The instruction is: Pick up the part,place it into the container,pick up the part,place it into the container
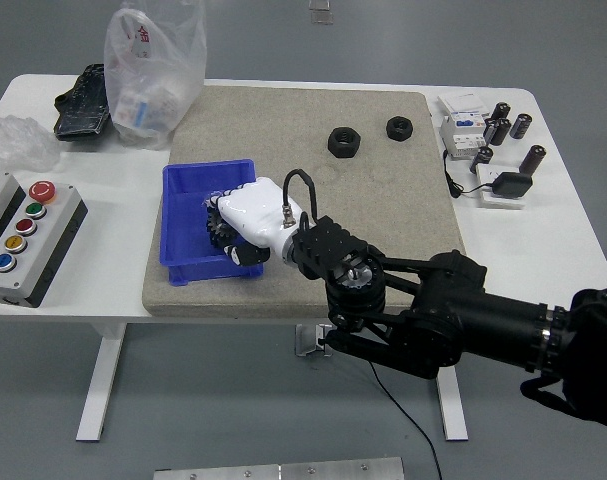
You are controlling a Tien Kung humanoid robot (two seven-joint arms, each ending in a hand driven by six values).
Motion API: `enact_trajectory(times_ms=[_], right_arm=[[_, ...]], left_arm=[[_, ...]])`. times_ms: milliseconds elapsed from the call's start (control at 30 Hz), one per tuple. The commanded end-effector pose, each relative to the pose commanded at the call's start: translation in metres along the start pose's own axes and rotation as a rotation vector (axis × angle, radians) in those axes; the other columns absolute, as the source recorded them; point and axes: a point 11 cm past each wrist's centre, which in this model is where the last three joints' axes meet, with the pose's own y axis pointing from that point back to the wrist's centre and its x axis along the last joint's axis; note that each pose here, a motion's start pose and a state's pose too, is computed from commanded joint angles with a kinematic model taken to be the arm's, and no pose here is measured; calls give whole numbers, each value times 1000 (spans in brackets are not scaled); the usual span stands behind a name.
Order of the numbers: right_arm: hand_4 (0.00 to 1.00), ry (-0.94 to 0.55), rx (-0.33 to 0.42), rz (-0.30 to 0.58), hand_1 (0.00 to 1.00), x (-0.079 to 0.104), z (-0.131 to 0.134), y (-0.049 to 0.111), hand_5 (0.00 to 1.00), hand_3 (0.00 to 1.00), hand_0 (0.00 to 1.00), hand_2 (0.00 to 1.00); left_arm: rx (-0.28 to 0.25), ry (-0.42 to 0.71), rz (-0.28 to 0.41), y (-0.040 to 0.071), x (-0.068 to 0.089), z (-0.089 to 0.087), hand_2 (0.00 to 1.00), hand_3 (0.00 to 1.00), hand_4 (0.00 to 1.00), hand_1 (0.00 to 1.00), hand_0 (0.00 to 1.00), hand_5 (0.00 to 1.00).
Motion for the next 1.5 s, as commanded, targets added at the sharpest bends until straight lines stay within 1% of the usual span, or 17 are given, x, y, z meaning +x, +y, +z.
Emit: enact_trajectory(times_ms=[33, 67, 233, 267, 433, 467, 567, 700, 933, 1033, 1067, 1100, 1200, 1233, 1267, 1333, 1500], right_arm=[[502, 0, -2, -1, 775, -1, 0, 0, 171, 910, 545, 790], [580, 1, -3, -2, 801, -1, 0, 0, 178, 951, 549, 819], [580, 3, -2, 0, 801, -2, 0, 1, 178, 951, 549, 819], [649, 3, -3, 1, 805, -2, 0, 1, 202, 965, 553, 825], [649, -13, -14, 15, 805, 1, 2, 1, 202, 965, 553, 825], [733, -21, -18, 20, 817, 2, 2, 1, 245, 998, 552, 846], [733, -53, -26, 47, 817, 9, 3, 1, 245, 998, 552, 846], [706, -142, -35, 126, 817, 29, 7, 4, 222, 998, 552, 847], [707, -344, -92, 305, 807, 72, 54, 29, 241, 998, 541, 835], [707, -436, -117, 386, 807, 84, 80, 44, 241, 998, 541, 835], [734, -475, -128, 415, 786, 87, 91, 49, 281, 967, 535, 790], [734, -508, -139, 439, 786, 88, 100, 54, 281, 967, 535, 790], [734, -621, -198, 503, 786, 80, 135, 70, 281, 967, 535, 790], [734, -665, -226, 518, 786, 74, 149, 74, 281, 967, 535, 790], [739, -701, -249, 527, 761, 67, 159, 78, 282, 918, 528, 776], [739, -782, -298, 548, 761, 51, 180, 89, 282, 918, 528, 776], [743, -929, -365, 591, 772, 25, 208, 115, 282, 904, 529, 776]], left_arm=[[0, -1, 0, 0, 0, 0, 567, 626, 646, 565, 715, 532], [0, -1, 0, 0, 0, 0, 567, 626, 645, 563, 715, 534], [-1, -1, 0, 0, 0, 1, 567, 626, 645, 563, 715, 534], [-1, -1, 0, 0, 0, 1, 567, 626, 646, 563, 715, 535], [-2, -2, -1, 0, 0, 2, 567, 626, 646, 563, 715, 535], [-1, -2, -1, 0, 0, 1, 566, 625, 647, 563, 715, 535], [0, -3, 0, 0, 0, 1, 566, 625, 647, 563, 715, 535], [1, -3, 0, 0, 0, 0, 567, 625, 645, 564, 715, 535], [9, -1, -3, 0, -2, -4, 567, 625, 644, 564, 715, 535], [9, 2, -4, 0, -3, -4, 567, 625, 644, 564, 715, 535], [8, 3, -4, 0, -3, -4, 567, 625, 643, 563, 715, 535], [7, 4, -5, 0, -4, -4, 567, 625, 643, 563, 715, 535], [4, 7, -7, 0, -5, -3, 567, 625, 643, 563, 715, 535], [3, 8, -7, 0, -5, -3, 567, 625, 643, 563, 715, 535], [4, 7, -7, 0, -5, -3, 567, 625, 643, 563, 715, 535], [6, 4, -8, 0, -5, -4, 567, 625, 643, 563, 715, 535], [5, -8, -7, 0, -5, -5, 567, 625, 643, 564, 715, 535]])
